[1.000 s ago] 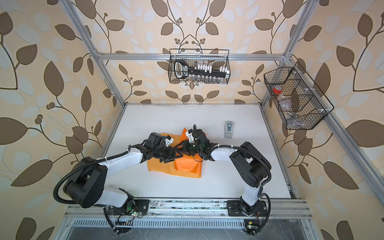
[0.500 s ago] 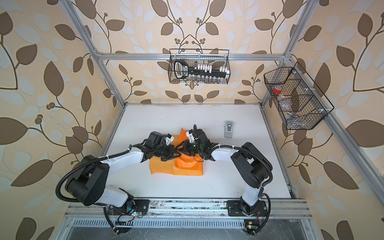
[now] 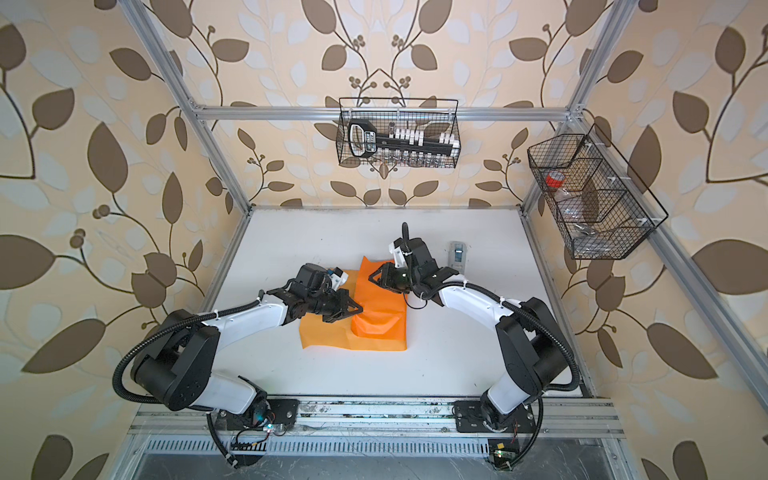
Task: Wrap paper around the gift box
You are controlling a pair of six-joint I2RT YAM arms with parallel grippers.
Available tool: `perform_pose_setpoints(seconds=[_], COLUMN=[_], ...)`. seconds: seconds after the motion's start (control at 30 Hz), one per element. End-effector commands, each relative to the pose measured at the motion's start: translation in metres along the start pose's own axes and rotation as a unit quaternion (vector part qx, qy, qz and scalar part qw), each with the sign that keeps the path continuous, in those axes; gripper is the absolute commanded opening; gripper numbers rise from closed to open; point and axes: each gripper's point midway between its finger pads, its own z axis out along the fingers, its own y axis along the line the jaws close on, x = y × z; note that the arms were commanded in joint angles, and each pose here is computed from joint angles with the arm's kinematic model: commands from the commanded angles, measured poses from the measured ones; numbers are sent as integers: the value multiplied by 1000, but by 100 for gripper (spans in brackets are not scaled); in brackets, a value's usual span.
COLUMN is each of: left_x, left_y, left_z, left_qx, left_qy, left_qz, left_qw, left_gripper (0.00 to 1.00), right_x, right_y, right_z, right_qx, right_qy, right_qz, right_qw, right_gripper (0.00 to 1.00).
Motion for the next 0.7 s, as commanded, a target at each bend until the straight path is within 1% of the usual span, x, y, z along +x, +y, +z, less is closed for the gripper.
perform_pose_setpoints(seconds=[0.0,0.23,0.67], left_x=[13,18,27], left_y=[31,35,46], left_z=[4,4,4], left_qx=[-48,-46,-51], left_qy=[5,3,4], left_qz=[-29,-39,-52], left_qw=[998,998,997], left_gripper=[0,0,0], right_x=[15,25,37], right_y=[-22,-26,-38], right_z=[9,22,32], right_qx=[47,51,61], right_qy=[30,46,63], right_qz=[-14,-18,-17], right_qw=[998,997,996], right_gripper=[36,35,34])
